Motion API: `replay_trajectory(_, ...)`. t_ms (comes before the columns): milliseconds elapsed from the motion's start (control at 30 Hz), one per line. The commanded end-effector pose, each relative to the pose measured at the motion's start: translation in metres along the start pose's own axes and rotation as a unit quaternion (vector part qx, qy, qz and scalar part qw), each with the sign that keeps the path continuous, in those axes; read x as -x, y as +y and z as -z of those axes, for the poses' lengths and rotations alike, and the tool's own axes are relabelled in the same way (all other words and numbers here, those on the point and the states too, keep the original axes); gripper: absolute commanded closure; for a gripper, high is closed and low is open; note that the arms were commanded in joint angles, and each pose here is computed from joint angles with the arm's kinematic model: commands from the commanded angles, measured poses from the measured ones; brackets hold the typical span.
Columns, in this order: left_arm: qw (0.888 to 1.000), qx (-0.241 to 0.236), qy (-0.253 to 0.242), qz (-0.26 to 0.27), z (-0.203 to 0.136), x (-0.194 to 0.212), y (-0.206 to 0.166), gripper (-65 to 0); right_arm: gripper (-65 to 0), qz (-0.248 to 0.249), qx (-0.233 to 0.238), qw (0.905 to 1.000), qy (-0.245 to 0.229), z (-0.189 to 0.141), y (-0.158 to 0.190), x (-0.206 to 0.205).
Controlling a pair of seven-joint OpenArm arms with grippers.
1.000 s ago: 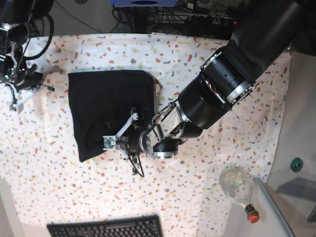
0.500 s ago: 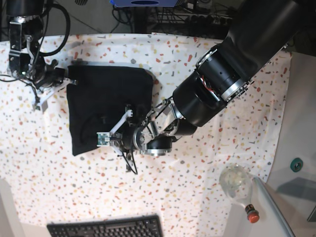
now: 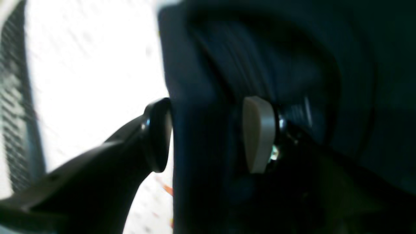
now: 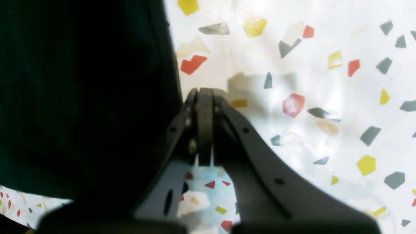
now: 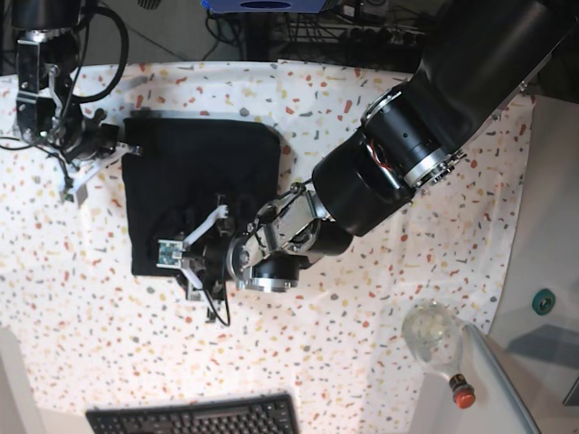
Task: Layout the t-shirt on the table in an organized manner, then fold the t-shirt properly
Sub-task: 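Drag the folded shirt with the left gripper toward the right gripper, then straighten the folded shirt edges with the right gripper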
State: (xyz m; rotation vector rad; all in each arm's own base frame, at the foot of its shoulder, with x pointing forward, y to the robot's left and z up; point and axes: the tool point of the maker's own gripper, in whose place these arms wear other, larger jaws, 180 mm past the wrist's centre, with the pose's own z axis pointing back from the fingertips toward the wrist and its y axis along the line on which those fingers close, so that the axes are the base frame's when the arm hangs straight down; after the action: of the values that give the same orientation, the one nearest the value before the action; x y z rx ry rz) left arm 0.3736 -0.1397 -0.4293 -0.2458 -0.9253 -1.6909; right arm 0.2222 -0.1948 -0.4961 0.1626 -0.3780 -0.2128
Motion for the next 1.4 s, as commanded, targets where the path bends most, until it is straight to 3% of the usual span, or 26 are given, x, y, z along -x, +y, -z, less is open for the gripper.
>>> replay_trajectory(0, 0.999, -0.024, -0.022, 0.014, -0.005, -0.019, 0.027, -33.6, 0.0, -0.007, 0.003, 0.9999, -0.009, -0.003, -0.003, -0.008)
replay_trajectory(167, 0.999, -0.05, -0.016, 0.011, -0.015, -0.021, 0.045, -33.1, 0.0, -0.007, 0.003, 0.9999, -0.009, -0.003, -0.003, -0.008)
replay_trajectory(233, 0.994, -0.086, -0.056, -0.022, -0.03, -0.039, 0.069, -32.9, 0.0, -0.007, 0.003, 0.9999, -0.009, -0.003, -0.003, -0.008)
replay_trajectory(333, 0.978, -0.15, -0.096, -0.11, -0.066, -0.051, 0.104, -32.3, 0.0, -0.005, 0.004, 0.9999, -0.012, -0.004, -0.004, -0.01)
replay_trajectory(400, 0.962, -0.178, -0.106, -0.177, -0.093, -0.043, 0.108, -25.7, 0.0, -0.006, 0.006, 0.9999, -0.013, -0.006, -0.007, -0.006)
replay_trajectory(500, 0.93, -0.205, -0.124, -0.278, -0.134, -0.015, 0.091, -0.7, 0.0, 0.008, 0.022, 0.9994, -0.025, -0.013, -0.017, -0.011)
replay_trajectory(633, 0.877, -0.249, -0.114, -0.394, -0.178, 0.053, 0.046, 0.0, 0.0, 0.032, 0.046, 0.9963, -0.066, -0.028, -0.036, -0.024)
replay_trajectory(733, 0.819, -0.31, -0.049, -0.481, -0.224, 0.139, -0.002, 0.0, 0.0, 0.014, 0.047, 0.9935, -0.102, -0.044, -0.033, -0.038)
replay_trajectory(767, 0.794, -0.331, -0.023, -0.509, -0.242, 0.168, -0.022, 0.0, 0.0, 0.001, 0.047, 0.9922, -0.115, -0.051, -0.031, -0.045)
replay_trajectory(867, 0.741, -0.376, 0.035, -0.554, -0.288, 0.223, -0.069, 0.0, 0.0, -0.026, 0.033, 0.9885, -0.146, -0.064, -0.013, -0.067)
replay_trajectory(933, 0.722, -0.391, 0.07, -0.567, -0.313, 0.244, -0.097, 0.0, 0.0, -0.037, 0.022, 0.984, -0.173, -0.072, 0.0, -0.089)
replay_trajectory(1033, 0.703, -0.398, 0.099, -0.581, -0.332, 0.256, -0.128, 0.0, 0.0, -0.049, 0.0, 0.9784, -0.201, -0.077, 0.022, -0.123)
replay_trajectory(1133, 0.68, -0.408, 0.115, -0.598, -0.345, 0.264, -0.152, 0.0, 0.0, -0.092, -0.029, 0.9776, -0.187, -0.069, 0.06, -0.141)
replay_trajectory(1267, 0.638, -0.429, 0.092, -0.633, -0.359, 0.263, -0.169, 0.0, 0.0, -0.14, -0.044, 0.9756, -0.164, -0.059, 0.089, -0.153)
replay_trajectory(1300, 0.627, -0.433, 0.084, -0.642, -0.362, 0.263, -0.173, 0.0, -3.6, -0.145, -0.046, 0.9752, -0.161, -0.056, 0.093, -0.155)
replay_trajectory(1367, 0.609, -0.442, 0.069, -0.654, -0.37, 0.263, -0.177, 0.0, -23.6, -0.152, -0.048, 0.9758, -0.15, -0.048, 0.098, -0.157)
